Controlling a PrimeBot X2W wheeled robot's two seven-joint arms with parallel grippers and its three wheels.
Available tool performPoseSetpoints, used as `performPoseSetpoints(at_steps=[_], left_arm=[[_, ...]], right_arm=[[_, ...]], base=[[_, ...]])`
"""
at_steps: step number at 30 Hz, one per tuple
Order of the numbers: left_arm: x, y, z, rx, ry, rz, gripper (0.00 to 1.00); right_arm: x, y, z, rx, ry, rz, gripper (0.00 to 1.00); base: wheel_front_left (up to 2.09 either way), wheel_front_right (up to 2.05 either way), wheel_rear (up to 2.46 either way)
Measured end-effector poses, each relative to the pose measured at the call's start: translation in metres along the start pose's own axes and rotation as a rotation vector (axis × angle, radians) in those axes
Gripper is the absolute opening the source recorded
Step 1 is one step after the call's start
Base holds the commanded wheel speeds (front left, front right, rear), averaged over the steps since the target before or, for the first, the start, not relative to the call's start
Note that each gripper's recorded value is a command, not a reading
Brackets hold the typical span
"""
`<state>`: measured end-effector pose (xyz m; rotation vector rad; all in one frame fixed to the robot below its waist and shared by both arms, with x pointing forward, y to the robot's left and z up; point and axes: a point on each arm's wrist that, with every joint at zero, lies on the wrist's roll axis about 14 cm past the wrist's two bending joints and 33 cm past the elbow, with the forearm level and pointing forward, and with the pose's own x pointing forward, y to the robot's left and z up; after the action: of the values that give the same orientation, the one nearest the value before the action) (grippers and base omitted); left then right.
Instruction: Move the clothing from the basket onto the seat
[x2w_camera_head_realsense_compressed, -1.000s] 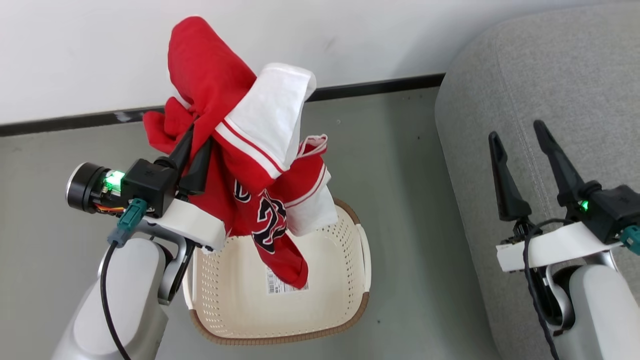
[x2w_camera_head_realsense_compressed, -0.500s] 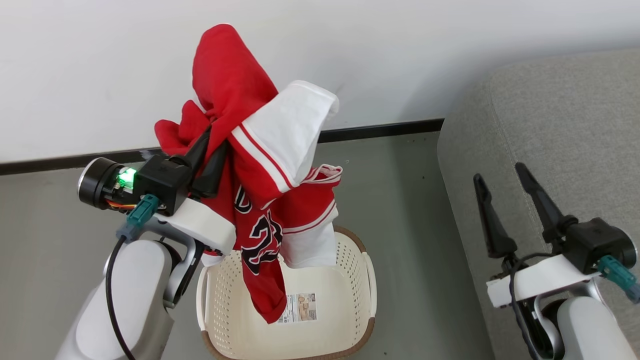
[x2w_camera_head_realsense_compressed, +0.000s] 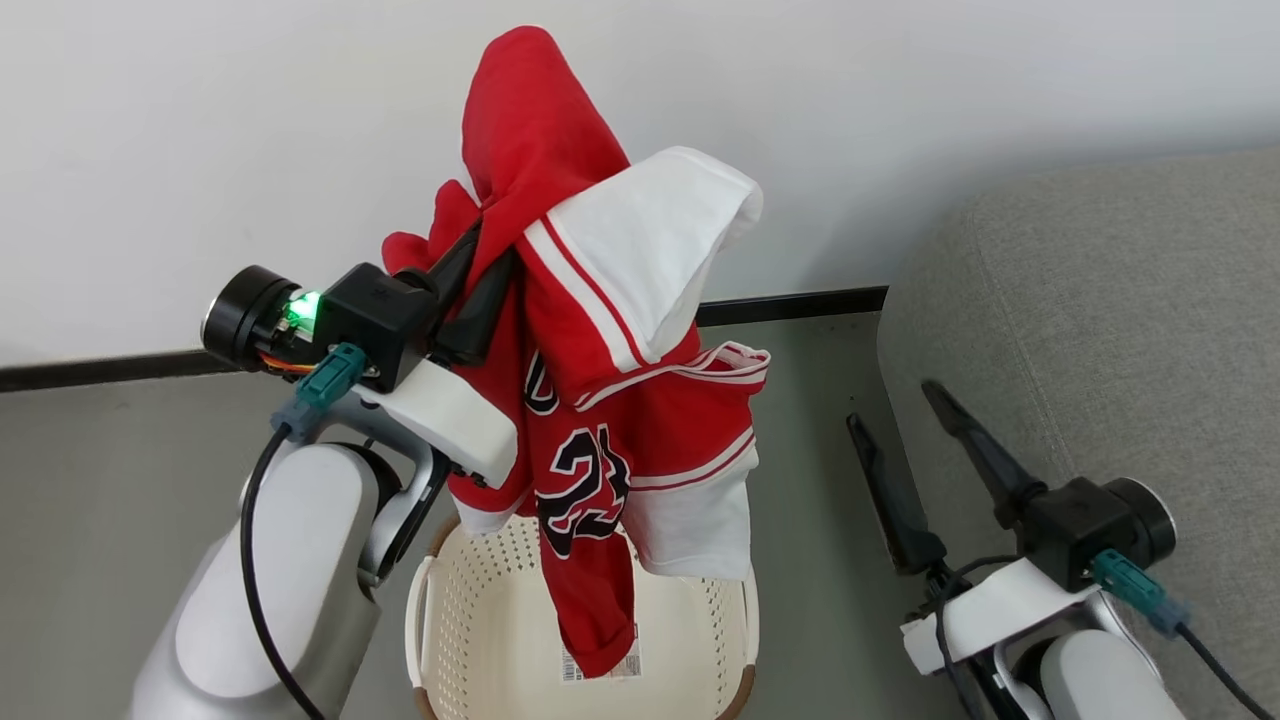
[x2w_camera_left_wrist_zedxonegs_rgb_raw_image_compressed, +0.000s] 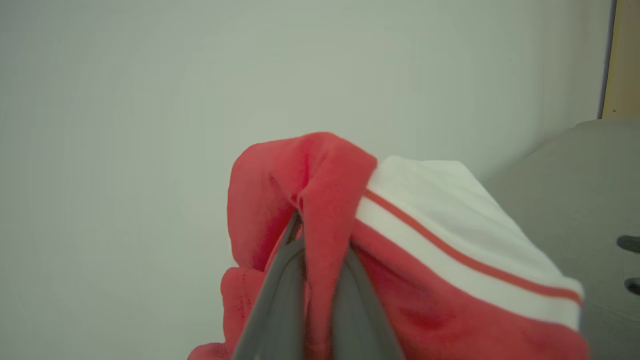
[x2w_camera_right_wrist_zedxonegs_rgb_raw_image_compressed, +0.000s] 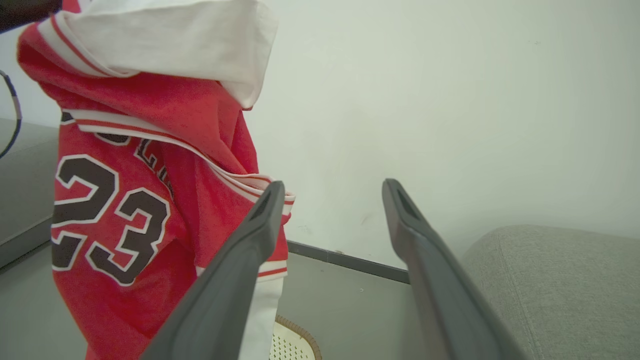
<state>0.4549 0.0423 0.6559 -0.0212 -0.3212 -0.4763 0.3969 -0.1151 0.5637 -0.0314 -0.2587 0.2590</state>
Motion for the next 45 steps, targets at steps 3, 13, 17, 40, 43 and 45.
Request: performPoseSetpoints(at_steps=[3,13,17,40,43,45], left_arm=[[0.003,-0.006,0.011,0.006,-0.017,-0.020,0.00],[0.006,-0.023,0.024,-0.010,-0.025,-0.064,0.00],[0.005,-0.028,0.026,-0.008,-0.020,-0.071,0.00],[0.000,-0.036,0.021,-0.015,0.049,-0.050,0.00],[0.001,-0.035,0.018,-0.018,0.060,-0.041,0.00],[0.001,-0.035,0.016,-0.020,0.066,-0.035,0.00]], right_arm=[[0.000,0.013,0.001,-0.002,-0.002,0.046,1.00],[-0.002,0.022,0.008,-0.023,-0.017,0.085,1.00],[-0.004,0.035,0.008,-0.020,-0.016,0.127,1.00],[0.007,0.129,0.048,-0.008,-0.137,0.423,1.00],[0.007,0.133,0.042,-0.015,-0.119,0.439,1.00],[0.008,0.133,0.041,-0.021,-0.114,0.443,1.00]], base=[[0.00,0.00,0.00],[0.00,0.00,0.00],[0.00,0.00,0.00],[0.00,0.00,0.00],[0.00,0.00,0.00],[0.00,0.00,0.00]])
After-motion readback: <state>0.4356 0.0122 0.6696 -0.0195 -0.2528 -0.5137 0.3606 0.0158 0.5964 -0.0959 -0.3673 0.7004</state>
